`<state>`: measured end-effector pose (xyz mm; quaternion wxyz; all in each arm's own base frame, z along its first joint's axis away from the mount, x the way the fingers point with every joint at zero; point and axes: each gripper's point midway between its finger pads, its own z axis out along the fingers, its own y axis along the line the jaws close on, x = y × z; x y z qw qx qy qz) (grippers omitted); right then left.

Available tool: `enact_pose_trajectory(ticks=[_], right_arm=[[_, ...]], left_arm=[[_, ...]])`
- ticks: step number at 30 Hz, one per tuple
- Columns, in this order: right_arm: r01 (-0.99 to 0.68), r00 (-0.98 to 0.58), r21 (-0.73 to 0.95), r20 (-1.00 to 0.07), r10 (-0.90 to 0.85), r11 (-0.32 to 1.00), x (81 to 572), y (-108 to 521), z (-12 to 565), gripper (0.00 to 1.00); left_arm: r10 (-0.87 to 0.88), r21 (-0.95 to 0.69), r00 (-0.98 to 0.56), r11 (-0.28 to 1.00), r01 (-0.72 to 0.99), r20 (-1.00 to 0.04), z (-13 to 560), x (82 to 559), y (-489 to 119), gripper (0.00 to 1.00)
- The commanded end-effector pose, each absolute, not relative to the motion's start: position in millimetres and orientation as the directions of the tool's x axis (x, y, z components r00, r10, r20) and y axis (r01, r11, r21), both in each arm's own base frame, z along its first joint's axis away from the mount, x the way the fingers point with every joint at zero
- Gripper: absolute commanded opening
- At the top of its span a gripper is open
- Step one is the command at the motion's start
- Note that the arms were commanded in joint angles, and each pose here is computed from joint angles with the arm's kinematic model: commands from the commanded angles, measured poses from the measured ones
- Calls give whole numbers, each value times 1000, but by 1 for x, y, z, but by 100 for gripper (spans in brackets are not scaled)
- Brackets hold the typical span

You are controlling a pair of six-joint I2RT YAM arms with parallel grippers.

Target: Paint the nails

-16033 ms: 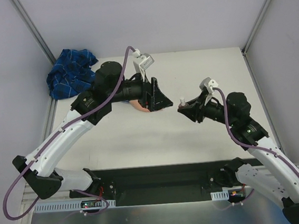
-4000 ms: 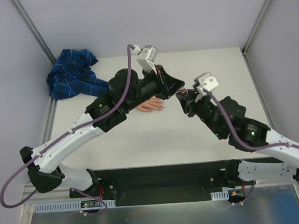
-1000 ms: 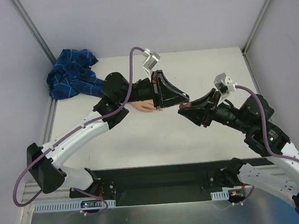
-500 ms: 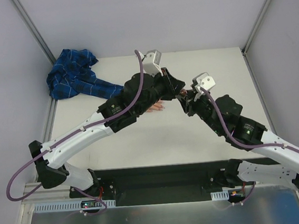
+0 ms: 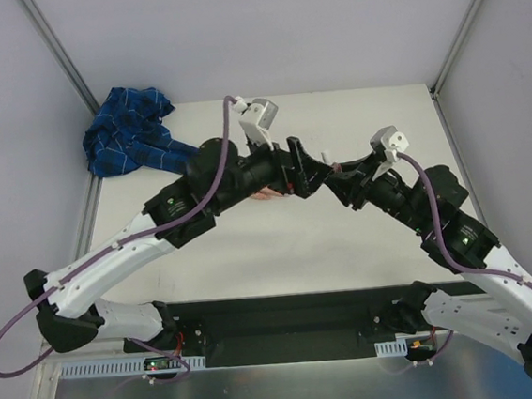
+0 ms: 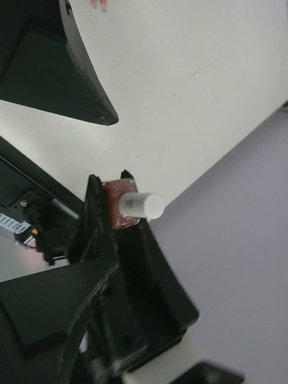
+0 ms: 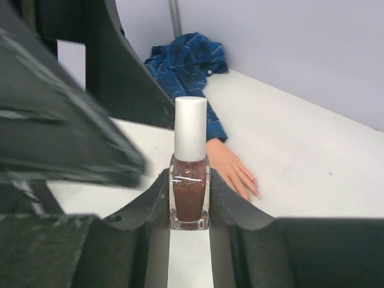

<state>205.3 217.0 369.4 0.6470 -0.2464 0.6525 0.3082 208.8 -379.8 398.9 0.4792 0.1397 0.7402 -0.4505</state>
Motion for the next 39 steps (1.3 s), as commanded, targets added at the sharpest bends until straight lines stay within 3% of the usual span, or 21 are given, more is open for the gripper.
enact_pose_trajectory(ticks=[1,2,10,22,31,32,34,35,36,39], right_arm=[[-854,-70,139,-986,154,501,170,230,388,0],[-871,-78,142,-985,153,471,166,232,388,0],[-954,-176,211,-969,171,213,125,246,407,0],[-959,-194,229,-959,206,166,118,247,415,0],[-952,-184,228,-959,214,203,125,245,412,0],[-951,-185,229,-960,211,208,126,246,411,0],[-948,-179,225,-962,207,227,130,246,409,0],[-942,-189,234,-963,194,242,134,246,403,0],[-935,-188,235,-963,192,267,138,245,401,0],[-892,-192,243,-967,167,382,159,240,391,0]], left_arm=[[-232,-444,-386,307,842,-893,452,171,-348,90],[-237,-416,-368,200,887,-899,466,151,-341,89],[-293,-385,-374,-22,923,-880,458,129,-323,84],[-238,-395,-459,-271,878,-856,463,117,-347,67],[-204,-445,-505,-279,851,-839,457,122,-356,42],[-209,-445,-502,-266,855,-839,456,125,-357,32],[-197,-465,-513,-243,851,-836,455,128,-359,24],[-206,-470,-509,-213,857,-836,455,134,-360,8],[-204,-484,-517,-190,854,-832,454,138,-362,0],[-216,-546,-538,-26,837,-815,445,162,-370,0]])
